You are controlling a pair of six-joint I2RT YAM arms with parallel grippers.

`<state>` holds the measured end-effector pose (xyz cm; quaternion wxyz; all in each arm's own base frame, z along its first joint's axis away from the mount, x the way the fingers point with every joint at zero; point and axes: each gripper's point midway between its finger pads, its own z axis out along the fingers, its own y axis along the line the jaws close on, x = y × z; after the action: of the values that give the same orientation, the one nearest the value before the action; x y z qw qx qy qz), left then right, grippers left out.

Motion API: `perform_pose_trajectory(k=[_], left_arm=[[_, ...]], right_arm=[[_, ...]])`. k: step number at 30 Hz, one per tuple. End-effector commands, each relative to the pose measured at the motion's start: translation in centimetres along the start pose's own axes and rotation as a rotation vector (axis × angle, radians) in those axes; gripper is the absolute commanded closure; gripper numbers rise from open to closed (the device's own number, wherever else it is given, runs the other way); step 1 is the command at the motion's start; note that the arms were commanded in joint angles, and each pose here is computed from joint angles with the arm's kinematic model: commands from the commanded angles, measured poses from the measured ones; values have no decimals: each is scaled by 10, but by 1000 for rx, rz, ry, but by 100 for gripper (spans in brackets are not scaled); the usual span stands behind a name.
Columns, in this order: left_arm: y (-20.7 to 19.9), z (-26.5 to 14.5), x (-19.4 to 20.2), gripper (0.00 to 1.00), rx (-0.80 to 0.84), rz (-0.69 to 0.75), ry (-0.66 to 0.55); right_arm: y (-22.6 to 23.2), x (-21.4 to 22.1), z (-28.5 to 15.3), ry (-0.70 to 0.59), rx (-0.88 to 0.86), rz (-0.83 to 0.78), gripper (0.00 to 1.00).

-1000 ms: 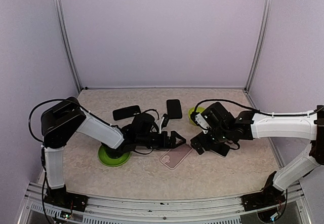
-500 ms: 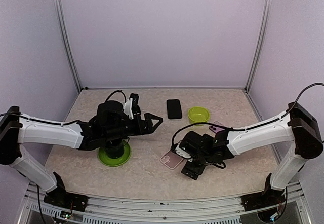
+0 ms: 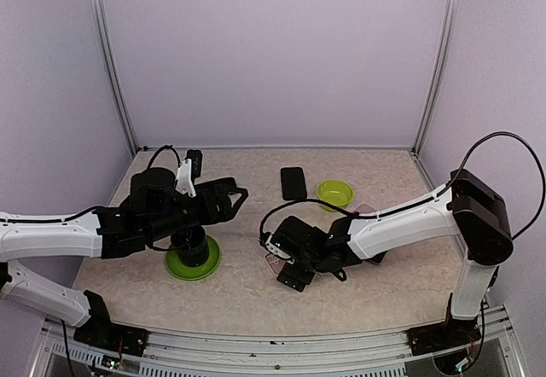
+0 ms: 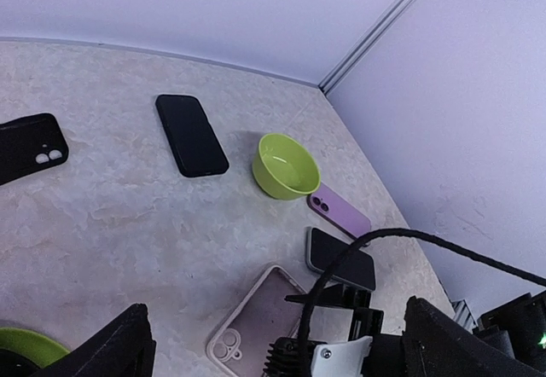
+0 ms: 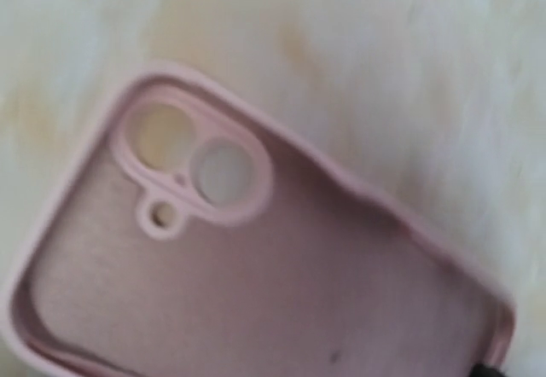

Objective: Put the phone into the phone case
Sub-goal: Rotate the phone case at the center of the board.

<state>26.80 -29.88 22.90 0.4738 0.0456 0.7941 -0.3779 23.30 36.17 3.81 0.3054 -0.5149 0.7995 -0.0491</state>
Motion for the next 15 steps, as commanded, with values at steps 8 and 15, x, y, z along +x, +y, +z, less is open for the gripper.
perform_pose_trajectory(k=[8,15], left_arm=[[9,3,20,1,-27,23,43],[13,-2,20,1,-41,35,36]], right_arm=[[-41,-17,65,60,127,65,0],[-39,-58,41,-86,-31,124,0]])
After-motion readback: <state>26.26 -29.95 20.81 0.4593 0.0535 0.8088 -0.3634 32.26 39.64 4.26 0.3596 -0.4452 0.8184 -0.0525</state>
